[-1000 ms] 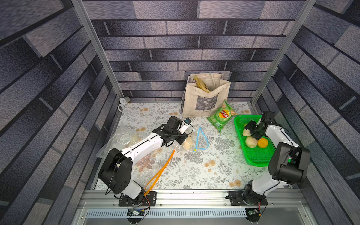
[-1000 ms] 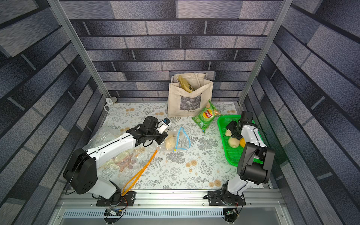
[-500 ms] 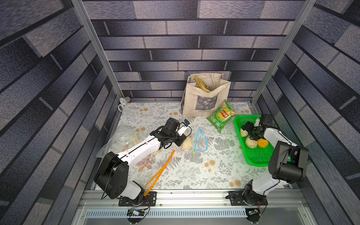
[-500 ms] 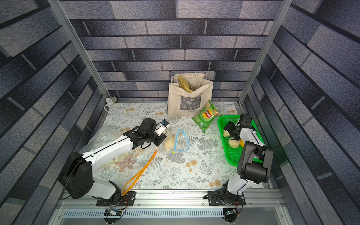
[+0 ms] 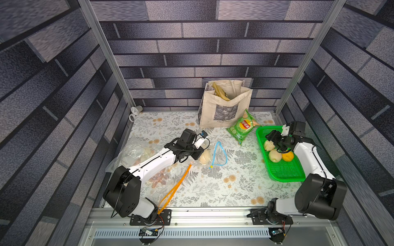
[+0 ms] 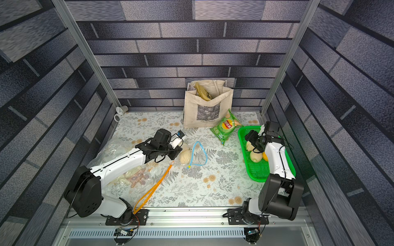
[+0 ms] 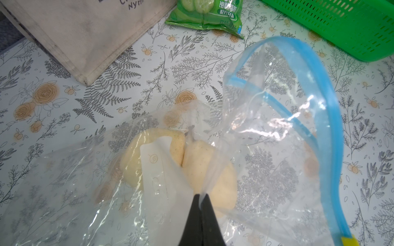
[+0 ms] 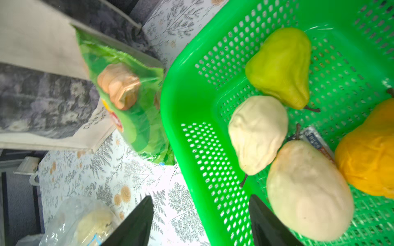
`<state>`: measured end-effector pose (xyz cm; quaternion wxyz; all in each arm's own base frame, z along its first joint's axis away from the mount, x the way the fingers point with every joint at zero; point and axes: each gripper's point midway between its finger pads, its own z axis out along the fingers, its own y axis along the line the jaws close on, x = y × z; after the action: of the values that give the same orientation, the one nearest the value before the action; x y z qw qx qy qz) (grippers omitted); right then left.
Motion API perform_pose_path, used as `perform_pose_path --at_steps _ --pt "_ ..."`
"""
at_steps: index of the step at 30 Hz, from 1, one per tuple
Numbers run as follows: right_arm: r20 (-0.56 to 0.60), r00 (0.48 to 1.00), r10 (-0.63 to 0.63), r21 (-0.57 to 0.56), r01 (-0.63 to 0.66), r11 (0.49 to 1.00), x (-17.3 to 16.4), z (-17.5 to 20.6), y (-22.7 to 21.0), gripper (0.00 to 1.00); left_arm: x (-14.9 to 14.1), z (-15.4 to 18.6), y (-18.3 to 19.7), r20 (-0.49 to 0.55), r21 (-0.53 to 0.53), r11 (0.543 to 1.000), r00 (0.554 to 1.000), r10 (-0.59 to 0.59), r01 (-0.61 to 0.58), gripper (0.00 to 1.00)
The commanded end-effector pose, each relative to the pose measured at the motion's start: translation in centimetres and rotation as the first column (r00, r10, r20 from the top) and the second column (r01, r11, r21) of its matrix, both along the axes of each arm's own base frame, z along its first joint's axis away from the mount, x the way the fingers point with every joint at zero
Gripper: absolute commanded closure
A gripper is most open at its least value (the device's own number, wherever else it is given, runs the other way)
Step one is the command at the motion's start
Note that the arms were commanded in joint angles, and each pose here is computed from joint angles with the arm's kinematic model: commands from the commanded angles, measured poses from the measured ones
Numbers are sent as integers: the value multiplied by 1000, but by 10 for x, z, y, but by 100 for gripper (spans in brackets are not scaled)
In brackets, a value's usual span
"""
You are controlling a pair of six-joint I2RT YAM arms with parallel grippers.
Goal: Open the zip-top bag and take out the pear
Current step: Place the pear in the basket.
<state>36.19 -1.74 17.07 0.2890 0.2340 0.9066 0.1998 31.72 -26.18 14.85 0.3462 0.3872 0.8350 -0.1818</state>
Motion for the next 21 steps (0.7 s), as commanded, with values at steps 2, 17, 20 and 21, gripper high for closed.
perform_pose_path --at_steps 2,17,20,21 --pt "-70 966 248 143 -236 961 -43 -2 80 29 5 5 -6 13 -1 1000 999 -31 31 100" --pt "-51 929 367 396 -319 861 -72 -12 201 37 -3 21 -25 43 -26 996 996 -82 83 100" --pt "-69 921 382 428 -319 846 -72 -19 222 31 -4 24 -25 50 -26 996 996 -79 81 100" --pt "-78 920 383 437 -314 843 -72 -23 229 30 -4 24 -25 50 -26 996 996 -80 81 100"
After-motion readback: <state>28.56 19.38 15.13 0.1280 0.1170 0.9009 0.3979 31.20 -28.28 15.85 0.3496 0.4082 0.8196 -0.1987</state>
